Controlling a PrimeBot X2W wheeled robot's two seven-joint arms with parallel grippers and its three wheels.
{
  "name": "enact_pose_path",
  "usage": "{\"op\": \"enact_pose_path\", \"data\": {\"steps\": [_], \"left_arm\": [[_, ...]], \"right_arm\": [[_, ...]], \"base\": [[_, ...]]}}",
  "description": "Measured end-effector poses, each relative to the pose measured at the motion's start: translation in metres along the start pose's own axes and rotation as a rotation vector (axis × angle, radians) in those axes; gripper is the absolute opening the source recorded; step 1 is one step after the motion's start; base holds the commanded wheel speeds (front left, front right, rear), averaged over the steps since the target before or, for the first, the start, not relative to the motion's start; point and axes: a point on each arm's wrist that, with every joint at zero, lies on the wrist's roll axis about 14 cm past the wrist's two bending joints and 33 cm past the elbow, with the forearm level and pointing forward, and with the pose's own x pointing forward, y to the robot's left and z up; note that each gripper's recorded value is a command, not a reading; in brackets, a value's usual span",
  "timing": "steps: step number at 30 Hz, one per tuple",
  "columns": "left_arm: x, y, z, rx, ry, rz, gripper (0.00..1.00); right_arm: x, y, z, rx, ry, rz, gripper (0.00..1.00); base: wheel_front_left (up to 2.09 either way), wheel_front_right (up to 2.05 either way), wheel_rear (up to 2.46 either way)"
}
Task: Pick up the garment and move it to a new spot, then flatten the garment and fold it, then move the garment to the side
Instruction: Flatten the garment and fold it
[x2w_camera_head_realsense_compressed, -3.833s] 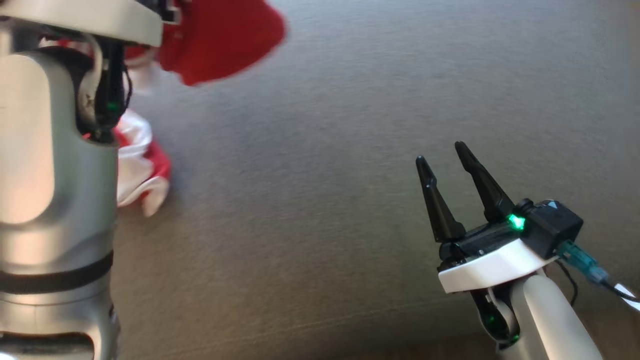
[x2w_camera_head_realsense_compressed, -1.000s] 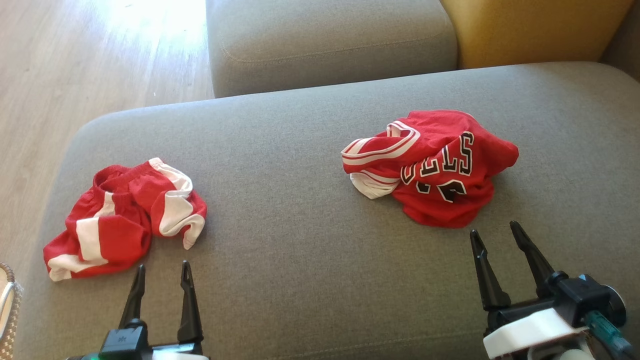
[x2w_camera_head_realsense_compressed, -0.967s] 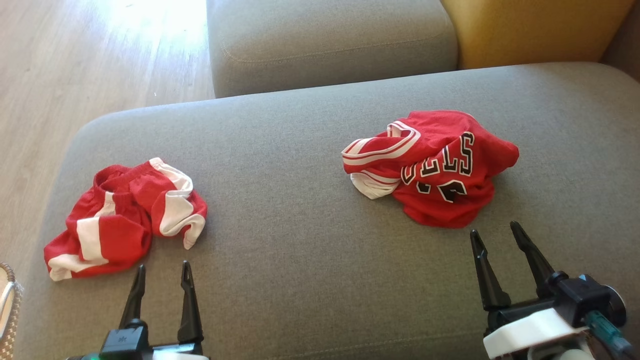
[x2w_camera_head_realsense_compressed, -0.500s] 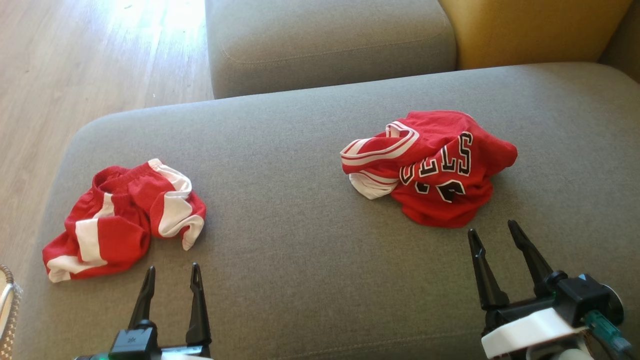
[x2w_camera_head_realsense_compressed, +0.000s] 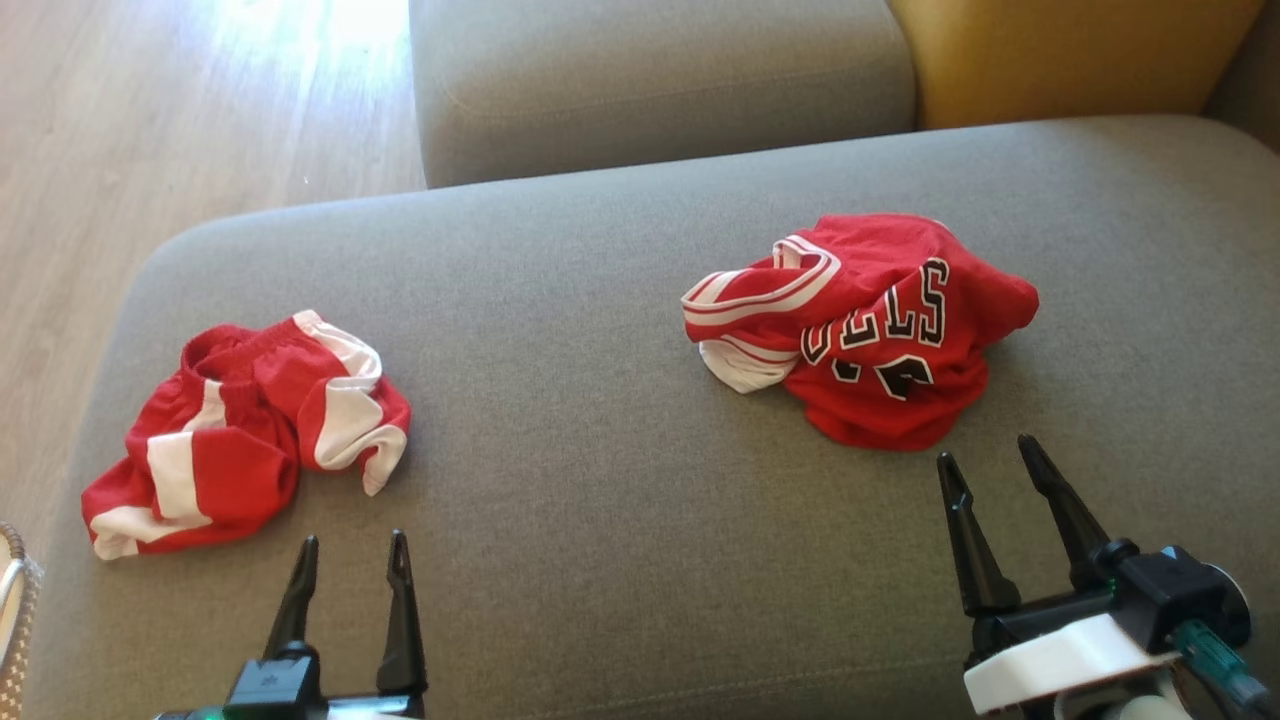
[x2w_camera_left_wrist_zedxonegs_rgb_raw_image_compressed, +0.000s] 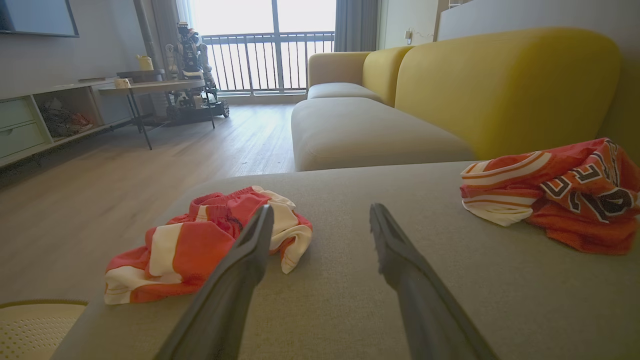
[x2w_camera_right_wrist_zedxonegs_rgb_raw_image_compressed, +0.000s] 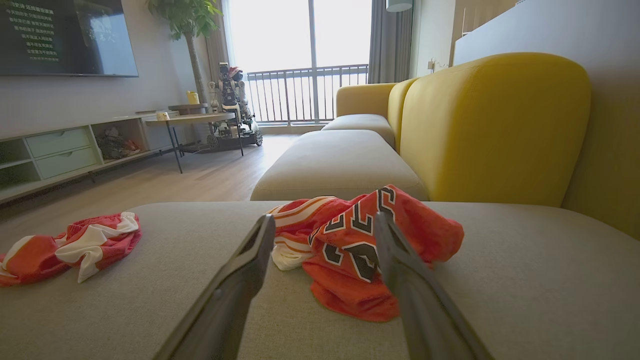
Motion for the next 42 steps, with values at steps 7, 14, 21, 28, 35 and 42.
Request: {"op": "enact_pose_path", "data": {"steps": [7,14,21,28,35,42], "left_arm": [[0.014,-0.027,-0.023,0.001,0.067,-0.166,1.0],[0.081,-0.098,-0.012,-0.019,0.006,-0.477,1.0],[0.135,-0.152,-0.049,0.058,0.076,-0.675,1.0],[0.161,-0.181,-0.094,0.081,0.179,-0.777,1.0],[0.161,-0.211,-0.105,0.035,0.208,-0.864,1.0],[0.181,-0.216,-0.102,0.045,0.183,-0.878,1.0]], "right_arm": [[0.004,0.003,-0.012,0.007,0.038,0.009,1.0],[0.031,0.001,-0.02,0.0,0.048,0.013,1.0],[0.07,-0.007,-0.037,-0.013,0.06,0.009,1.0],[0.075,-0.025,-0.063,-0.028,0.125,-0.033,1.0],[0.068,-0.043,-0.064,-0.05,0.14,-0.085,1.0],[0.061,-0.052,-0.064,-0.048,0.149,-0.117,1.0]], "base": [[0.0,0.0,0.0],[0.0,0.0,0.0],[0.0,0.0,0.0],[0.0,0.0,0.0],[0.0,0.0,0.0],[0.0,0.0,0.0]]}}
